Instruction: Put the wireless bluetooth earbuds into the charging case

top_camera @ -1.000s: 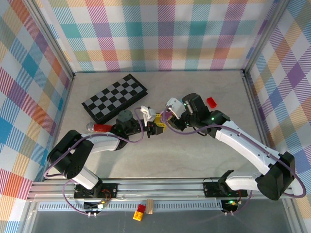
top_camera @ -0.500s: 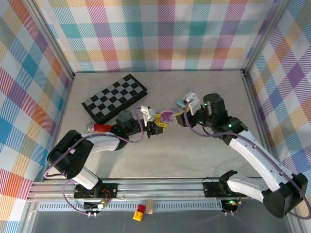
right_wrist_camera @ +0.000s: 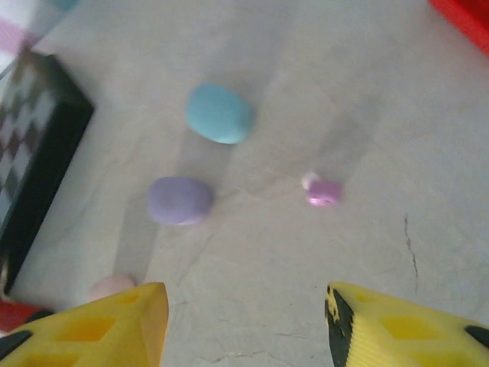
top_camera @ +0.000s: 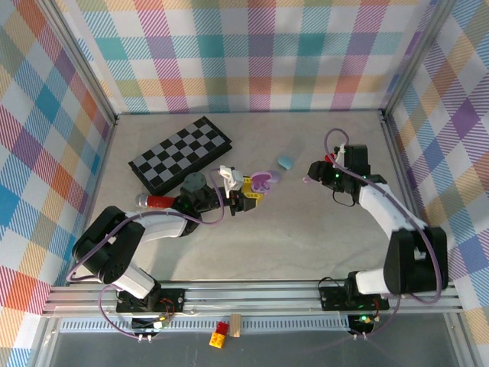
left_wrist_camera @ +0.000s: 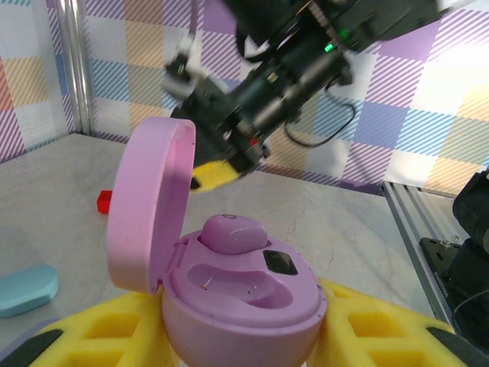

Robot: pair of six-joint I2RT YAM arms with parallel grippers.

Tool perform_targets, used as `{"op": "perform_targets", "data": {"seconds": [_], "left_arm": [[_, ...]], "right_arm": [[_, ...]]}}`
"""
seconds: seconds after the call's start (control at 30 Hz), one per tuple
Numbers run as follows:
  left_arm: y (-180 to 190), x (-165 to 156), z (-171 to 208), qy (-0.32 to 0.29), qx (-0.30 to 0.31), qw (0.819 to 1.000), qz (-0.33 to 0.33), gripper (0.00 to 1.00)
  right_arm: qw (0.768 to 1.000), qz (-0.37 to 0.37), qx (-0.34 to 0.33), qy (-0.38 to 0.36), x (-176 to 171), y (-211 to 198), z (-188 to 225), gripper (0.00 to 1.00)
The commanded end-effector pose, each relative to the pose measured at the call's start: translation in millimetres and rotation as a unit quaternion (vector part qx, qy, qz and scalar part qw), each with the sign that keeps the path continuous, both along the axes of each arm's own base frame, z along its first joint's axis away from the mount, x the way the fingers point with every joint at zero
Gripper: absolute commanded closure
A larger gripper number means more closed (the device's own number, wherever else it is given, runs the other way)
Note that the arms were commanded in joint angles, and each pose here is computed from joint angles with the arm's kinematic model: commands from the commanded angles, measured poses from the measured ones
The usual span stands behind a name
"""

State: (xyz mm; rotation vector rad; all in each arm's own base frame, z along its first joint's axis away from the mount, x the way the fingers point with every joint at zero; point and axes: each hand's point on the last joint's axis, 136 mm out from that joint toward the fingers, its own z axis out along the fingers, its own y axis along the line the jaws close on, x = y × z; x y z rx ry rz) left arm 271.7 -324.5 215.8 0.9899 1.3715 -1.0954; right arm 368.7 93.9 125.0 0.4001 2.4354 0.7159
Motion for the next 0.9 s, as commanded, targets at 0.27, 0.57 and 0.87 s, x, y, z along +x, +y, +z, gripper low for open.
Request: {"op": "perform_targets", "data": {"seconds": [0.27,0.57,0.87], "left_arm": [[8.2,-1.6,17.1,-0.031,-0.010,0.999,0.006,0.60],[10.5,-3.5,16.5,-0.034,-0.005,0.999,0.009,0.60],[12.2,-5.0,16.2,-0.037,-0.001,0.999,0.011,0.60]], "right_arm": [[0.970,-0.137,0.167,0.111,35.7,11.8,-52.7,0.52],[0.965,-0.147,0.171,0.134,38.3,13.1,-75.4,0.54],[0.963,-0.139,0.188,0.136,45.9,17.5,-82.7,0.62]]}}
